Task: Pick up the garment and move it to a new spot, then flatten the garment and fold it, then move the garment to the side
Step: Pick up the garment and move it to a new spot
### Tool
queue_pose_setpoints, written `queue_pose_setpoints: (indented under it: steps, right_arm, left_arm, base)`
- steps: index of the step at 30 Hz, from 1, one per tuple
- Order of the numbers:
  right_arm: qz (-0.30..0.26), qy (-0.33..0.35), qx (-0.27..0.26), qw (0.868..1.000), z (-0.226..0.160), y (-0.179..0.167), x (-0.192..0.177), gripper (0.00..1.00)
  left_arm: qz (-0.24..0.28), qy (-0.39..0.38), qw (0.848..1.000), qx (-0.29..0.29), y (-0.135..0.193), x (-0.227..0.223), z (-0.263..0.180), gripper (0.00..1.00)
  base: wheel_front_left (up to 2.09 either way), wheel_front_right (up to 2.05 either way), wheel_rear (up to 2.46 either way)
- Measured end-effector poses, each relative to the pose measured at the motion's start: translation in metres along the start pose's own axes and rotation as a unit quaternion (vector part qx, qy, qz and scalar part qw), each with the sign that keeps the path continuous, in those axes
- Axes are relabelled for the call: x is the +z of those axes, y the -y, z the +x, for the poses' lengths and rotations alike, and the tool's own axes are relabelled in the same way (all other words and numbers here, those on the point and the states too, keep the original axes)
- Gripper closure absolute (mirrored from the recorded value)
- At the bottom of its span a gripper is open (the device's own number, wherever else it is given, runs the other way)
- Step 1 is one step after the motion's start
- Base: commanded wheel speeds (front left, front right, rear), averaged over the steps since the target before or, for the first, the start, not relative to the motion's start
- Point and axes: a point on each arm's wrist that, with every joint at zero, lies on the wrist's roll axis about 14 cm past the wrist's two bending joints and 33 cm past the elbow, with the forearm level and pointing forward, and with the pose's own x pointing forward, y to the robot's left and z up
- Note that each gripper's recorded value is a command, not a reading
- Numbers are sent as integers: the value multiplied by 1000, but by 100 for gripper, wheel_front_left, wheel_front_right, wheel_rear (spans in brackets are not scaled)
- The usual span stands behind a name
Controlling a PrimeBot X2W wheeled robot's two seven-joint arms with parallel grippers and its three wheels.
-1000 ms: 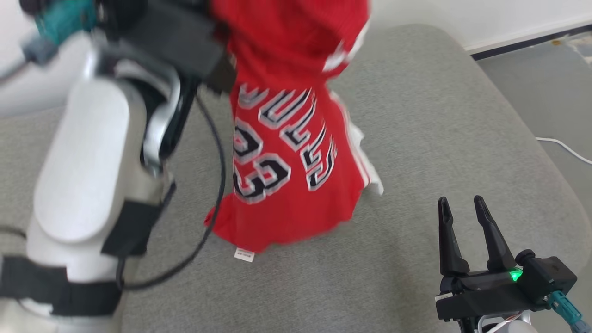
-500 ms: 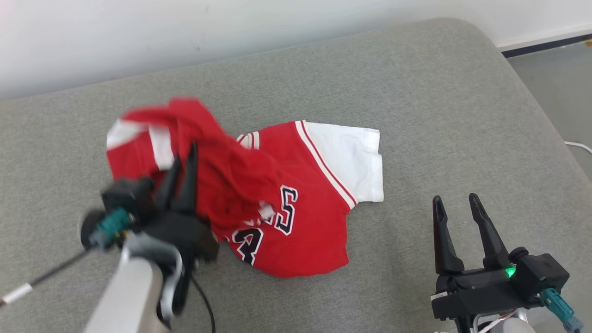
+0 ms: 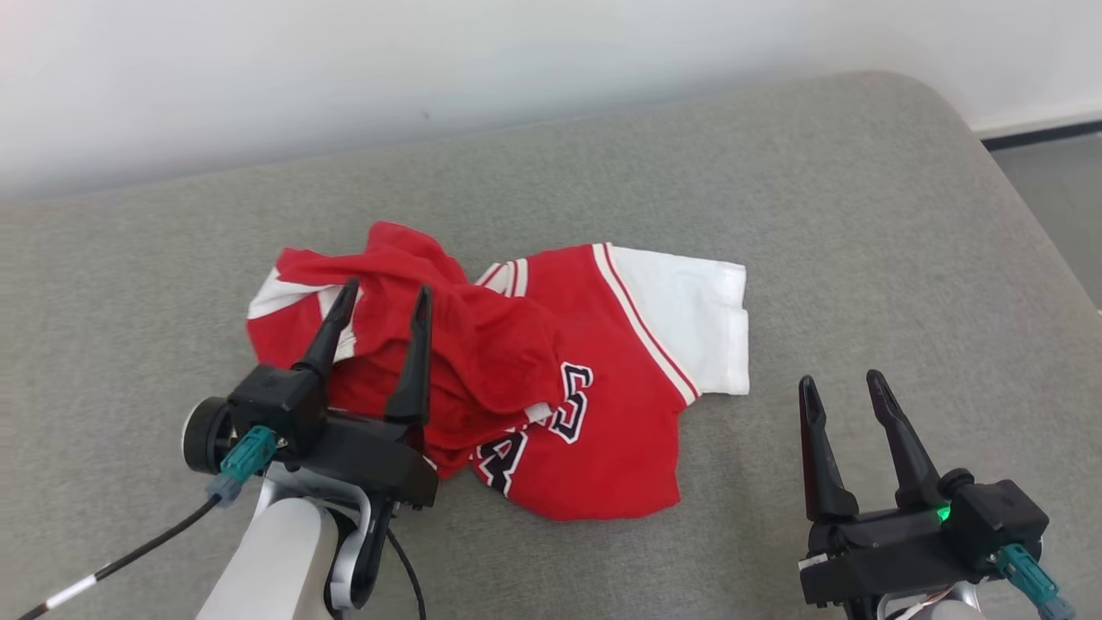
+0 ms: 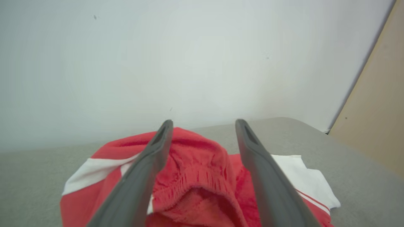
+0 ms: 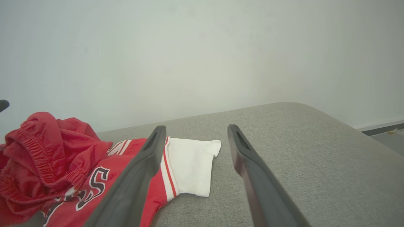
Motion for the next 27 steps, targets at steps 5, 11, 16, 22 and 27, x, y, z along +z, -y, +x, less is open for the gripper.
queue_pose_setpoints:
  steps: [5, 11, 16, 22, 27]
  right_arm:
    - [4, 6, 16, 1000, 0, -11, 3, 0]
    - [8, 14, 36, 999, 1, -25, 7, 0]
    - [11, 22, 55, 998, 3, -37, 12, 0]
    - [13, 23, 67, 997, 2, -45, 13, 0]
    - [15, 22, 72, 997, 1, -49, 12, 0]
  left_arm:
    - [23, 36, 999, 22, -13, 28, -17, 0]
    - [57, 65, 994, 68, -42, 53, -46, 0]
    - [83, 73, 986, 122, -70, 63, -84, 0]
    - [92, 71, 975, 189, -94, 64, -129, 0]
    - [98, 66, 966, 229, -105, 61, -157, 0]
  base:
    - [0, 0, 0]
    - [0, 0, 0]
    - [0, 0, 0]
    - [0, 0, 0]
    - [0, 0, 0]
